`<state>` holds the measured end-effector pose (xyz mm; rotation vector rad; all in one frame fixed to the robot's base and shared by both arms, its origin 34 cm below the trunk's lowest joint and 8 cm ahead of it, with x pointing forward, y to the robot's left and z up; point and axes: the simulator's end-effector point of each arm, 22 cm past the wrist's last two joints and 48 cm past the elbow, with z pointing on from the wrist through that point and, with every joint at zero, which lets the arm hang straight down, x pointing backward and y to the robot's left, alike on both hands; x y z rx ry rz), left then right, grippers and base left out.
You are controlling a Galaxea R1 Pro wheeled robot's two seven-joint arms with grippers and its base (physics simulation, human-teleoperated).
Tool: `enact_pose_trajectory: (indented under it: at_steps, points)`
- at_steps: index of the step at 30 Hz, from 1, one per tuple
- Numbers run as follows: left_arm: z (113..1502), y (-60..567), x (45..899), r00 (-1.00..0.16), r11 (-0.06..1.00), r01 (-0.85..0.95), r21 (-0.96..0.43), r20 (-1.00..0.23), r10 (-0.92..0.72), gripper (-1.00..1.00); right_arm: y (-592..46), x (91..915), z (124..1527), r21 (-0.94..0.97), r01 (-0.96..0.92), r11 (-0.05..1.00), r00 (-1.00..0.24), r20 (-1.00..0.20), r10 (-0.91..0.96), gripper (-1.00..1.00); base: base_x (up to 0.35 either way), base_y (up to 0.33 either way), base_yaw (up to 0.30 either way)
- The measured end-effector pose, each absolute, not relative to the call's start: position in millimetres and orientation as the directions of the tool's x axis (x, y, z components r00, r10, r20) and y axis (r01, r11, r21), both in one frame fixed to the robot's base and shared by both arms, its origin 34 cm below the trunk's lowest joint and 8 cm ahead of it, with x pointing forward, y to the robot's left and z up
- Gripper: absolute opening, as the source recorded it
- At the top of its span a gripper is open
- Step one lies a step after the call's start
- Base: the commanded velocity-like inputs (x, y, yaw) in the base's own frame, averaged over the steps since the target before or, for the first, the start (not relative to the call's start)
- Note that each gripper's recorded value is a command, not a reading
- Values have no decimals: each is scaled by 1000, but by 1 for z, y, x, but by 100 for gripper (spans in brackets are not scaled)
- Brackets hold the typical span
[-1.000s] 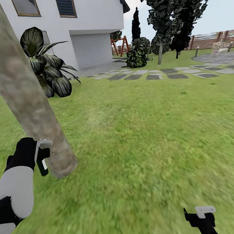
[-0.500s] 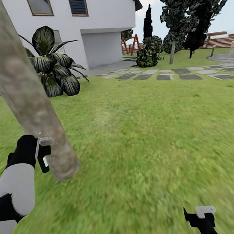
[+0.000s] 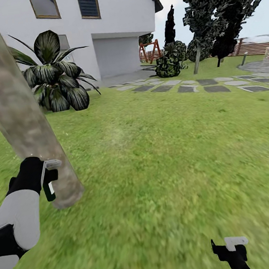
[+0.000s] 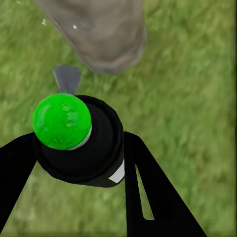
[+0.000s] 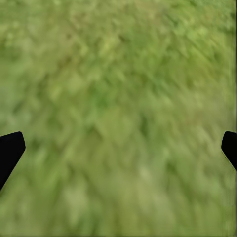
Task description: In the garden, pick up the pesticide atomizer on the floor and spray pesticide onto both trees until each tree trunk is fully covered.
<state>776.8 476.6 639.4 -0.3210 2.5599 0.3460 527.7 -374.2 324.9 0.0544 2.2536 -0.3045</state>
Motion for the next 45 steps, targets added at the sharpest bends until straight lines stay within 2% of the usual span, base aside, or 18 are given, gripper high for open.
enact_pose_trajectory:
  at_steps: [10,14,21,26,33,45]
  points:
    - [559,485,721,-885,937,-276,215,-437,-160,-100,-371,527,324,-197,137,971,-648,-759,-63,100,103,-110,231]
    - [534,483,713,-876,943,-250,218,-466,-124,-100,-371,527,324,-198,137,971,-647,-760,-63,100,49,-53,237]
    - [488,476,677,-901,950,-238,202,-412,-138,-100,-372,528,325,-198,140,970,-646,-761,-62,100,221,-194,16]
    - [474,459,671,-898,960,-244,136,-404,-172,-100,-372,527,324,-197,140,970,-646,-761,-61,100,232,-201,0]
    - [473,457,670,-899,961,-243,130,-403,-173,-100,-371,527,324,-196,140,971,-647,-761,-60,100,232,-201,19]
    - [465,470,656,-906,954,-249,164,-388,-170,-100,-370,527,324,-195,140,971,-647,-760,-60,100,216,-211,252]
